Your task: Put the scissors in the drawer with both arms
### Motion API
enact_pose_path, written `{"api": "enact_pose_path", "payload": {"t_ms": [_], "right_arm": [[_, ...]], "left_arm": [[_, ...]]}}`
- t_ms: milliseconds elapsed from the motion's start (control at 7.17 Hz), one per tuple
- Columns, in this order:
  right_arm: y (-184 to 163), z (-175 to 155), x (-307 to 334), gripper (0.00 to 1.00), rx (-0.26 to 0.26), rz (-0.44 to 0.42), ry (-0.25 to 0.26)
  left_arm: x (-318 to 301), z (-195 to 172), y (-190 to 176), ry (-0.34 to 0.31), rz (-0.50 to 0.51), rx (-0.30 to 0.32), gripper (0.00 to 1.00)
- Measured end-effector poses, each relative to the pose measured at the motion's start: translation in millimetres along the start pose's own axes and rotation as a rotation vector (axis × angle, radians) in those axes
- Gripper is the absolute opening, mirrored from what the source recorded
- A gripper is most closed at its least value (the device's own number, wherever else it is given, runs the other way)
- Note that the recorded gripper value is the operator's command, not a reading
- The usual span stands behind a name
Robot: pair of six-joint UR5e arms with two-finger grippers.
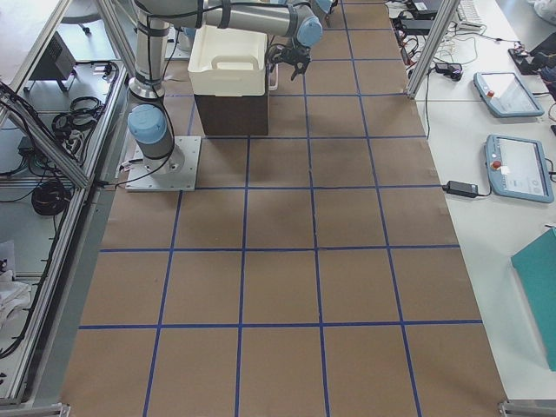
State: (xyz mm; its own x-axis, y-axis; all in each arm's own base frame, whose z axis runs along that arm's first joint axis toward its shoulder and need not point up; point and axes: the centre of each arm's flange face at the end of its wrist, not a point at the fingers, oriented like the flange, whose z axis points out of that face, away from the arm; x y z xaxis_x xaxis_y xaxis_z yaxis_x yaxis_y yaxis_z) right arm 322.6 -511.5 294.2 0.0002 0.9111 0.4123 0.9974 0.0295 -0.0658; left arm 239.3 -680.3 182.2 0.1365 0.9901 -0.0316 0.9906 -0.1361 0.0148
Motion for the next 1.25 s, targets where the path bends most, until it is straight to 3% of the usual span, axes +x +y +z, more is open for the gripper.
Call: {"api": "enact_pose_path", "payload": {"t_ms": [1255], "right_arm": [[4.0, 25.6, -18.5, 1.0, 0.01, 0.008, 0.045]], "left_arm": [[-2.9, 3.5, 0.0, -0.006, -0.01, 0.001, 0.67]]}}
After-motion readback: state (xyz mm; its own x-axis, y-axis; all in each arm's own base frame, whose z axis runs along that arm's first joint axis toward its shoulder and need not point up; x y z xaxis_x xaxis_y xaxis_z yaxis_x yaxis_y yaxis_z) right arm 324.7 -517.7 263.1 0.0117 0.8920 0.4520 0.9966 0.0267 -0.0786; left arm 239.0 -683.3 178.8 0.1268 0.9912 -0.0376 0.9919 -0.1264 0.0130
